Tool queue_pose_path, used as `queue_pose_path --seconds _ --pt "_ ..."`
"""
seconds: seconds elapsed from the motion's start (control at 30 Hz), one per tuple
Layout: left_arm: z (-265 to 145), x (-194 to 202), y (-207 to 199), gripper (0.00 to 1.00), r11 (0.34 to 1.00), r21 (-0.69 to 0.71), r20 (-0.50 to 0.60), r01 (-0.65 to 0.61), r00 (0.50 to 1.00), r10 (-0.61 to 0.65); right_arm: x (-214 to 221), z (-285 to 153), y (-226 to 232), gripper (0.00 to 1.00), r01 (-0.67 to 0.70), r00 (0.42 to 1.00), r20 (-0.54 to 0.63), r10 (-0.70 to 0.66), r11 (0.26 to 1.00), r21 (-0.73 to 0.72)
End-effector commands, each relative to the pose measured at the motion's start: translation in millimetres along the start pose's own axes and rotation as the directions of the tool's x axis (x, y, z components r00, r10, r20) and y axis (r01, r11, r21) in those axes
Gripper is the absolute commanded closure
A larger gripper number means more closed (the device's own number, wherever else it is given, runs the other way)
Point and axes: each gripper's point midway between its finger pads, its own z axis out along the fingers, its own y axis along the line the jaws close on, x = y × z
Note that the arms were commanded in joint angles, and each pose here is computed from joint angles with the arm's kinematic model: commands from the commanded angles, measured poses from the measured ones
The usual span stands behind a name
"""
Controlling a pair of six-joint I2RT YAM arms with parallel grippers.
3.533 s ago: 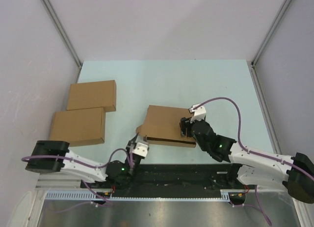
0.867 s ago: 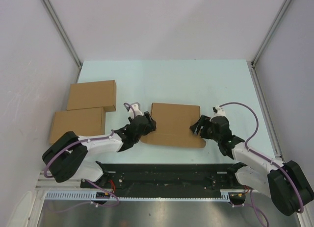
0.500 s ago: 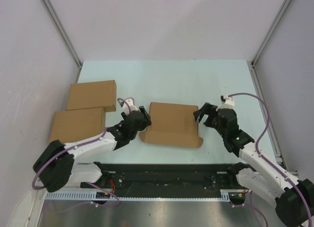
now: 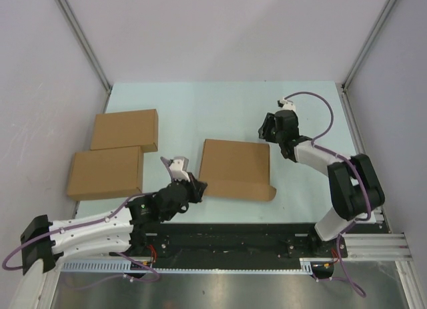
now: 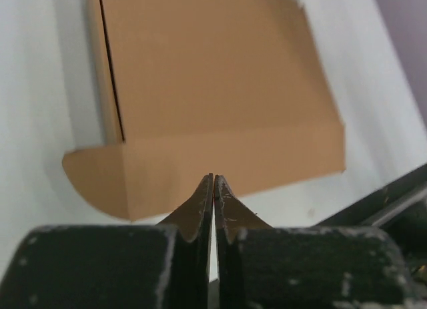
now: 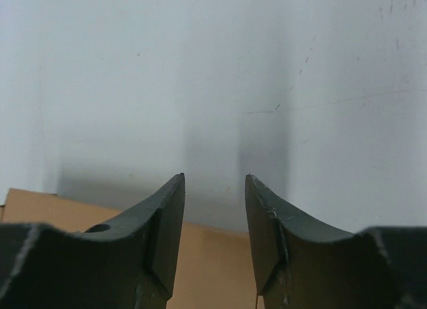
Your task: Fold the paper box
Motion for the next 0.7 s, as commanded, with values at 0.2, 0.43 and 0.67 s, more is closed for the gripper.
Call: queue_pose_path --seconds 0.2,0.43,0.67 --pt "-3.8 81.4 11.8 1.00 0.988 0.109 -0.224 -0.106 0.966 0.129 12.1 47.8 2.6 0.57 0.030 0.997 -0.067 -0.032 0.999 -0.026" --pt "11.7 135.8 9.4 1.00 0.973 0.158 -0.399 -0.169 0.890 0.219 55.4 44.6 -14.9 0.58 0.043 0.980 -0.195 -0.037 0.999 0.025" --pt "41.5 147.7 26.3 1.00 0.983 0.042 -0.459 -0.178 0.871 0.177 77.1 10.9 -26.8 0.61 0.003 0.974 -0.225 0.009 0.998 0.056"
